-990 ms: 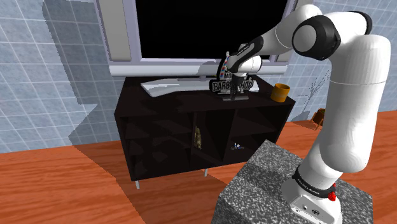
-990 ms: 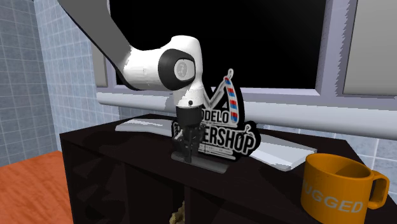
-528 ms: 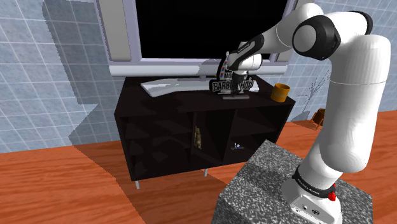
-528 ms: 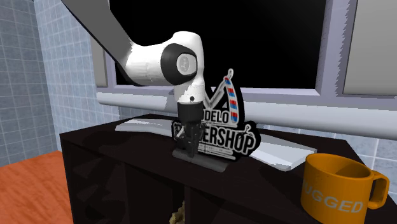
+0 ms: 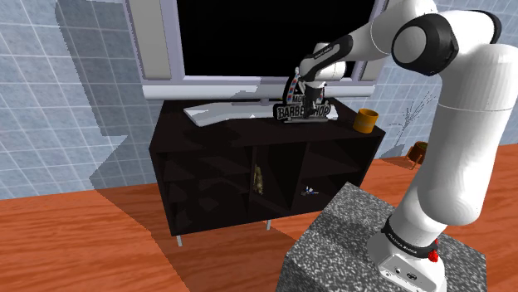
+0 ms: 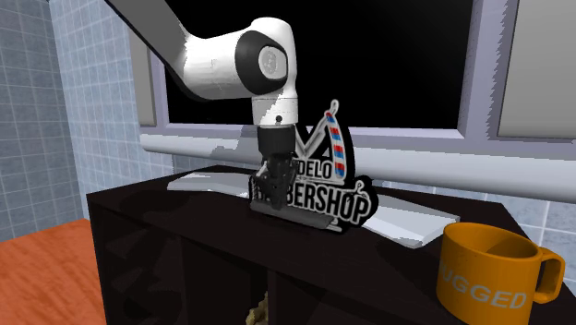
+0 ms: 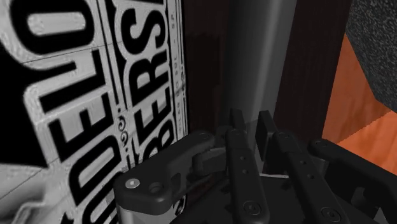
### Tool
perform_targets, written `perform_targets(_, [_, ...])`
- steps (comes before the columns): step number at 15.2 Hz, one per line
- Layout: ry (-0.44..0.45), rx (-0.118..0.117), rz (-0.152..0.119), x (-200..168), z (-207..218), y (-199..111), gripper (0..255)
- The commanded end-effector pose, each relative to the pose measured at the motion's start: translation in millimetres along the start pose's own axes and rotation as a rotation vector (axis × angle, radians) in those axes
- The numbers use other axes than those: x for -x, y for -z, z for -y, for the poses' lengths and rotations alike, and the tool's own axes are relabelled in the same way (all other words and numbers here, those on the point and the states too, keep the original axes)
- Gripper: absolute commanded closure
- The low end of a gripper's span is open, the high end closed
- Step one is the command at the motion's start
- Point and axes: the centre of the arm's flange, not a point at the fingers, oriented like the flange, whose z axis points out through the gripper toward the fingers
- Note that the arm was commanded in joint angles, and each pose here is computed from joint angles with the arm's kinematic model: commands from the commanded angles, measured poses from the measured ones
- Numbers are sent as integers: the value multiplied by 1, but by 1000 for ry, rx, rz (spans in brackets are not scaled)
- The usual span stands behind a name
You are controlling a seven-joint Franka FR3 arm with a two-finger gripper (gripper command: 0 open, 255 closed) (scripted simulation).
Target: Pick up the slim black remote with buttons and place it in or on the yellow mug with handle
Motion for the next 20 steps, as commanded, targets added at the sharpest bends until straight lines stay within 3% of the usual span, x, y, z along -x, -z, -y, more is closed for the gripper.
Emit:
perform_targets(1, [0, 0, 0, 0, -1, 11, 255])
perform_targets(20, [0, 0, 0, -1, -9, 110, 255])
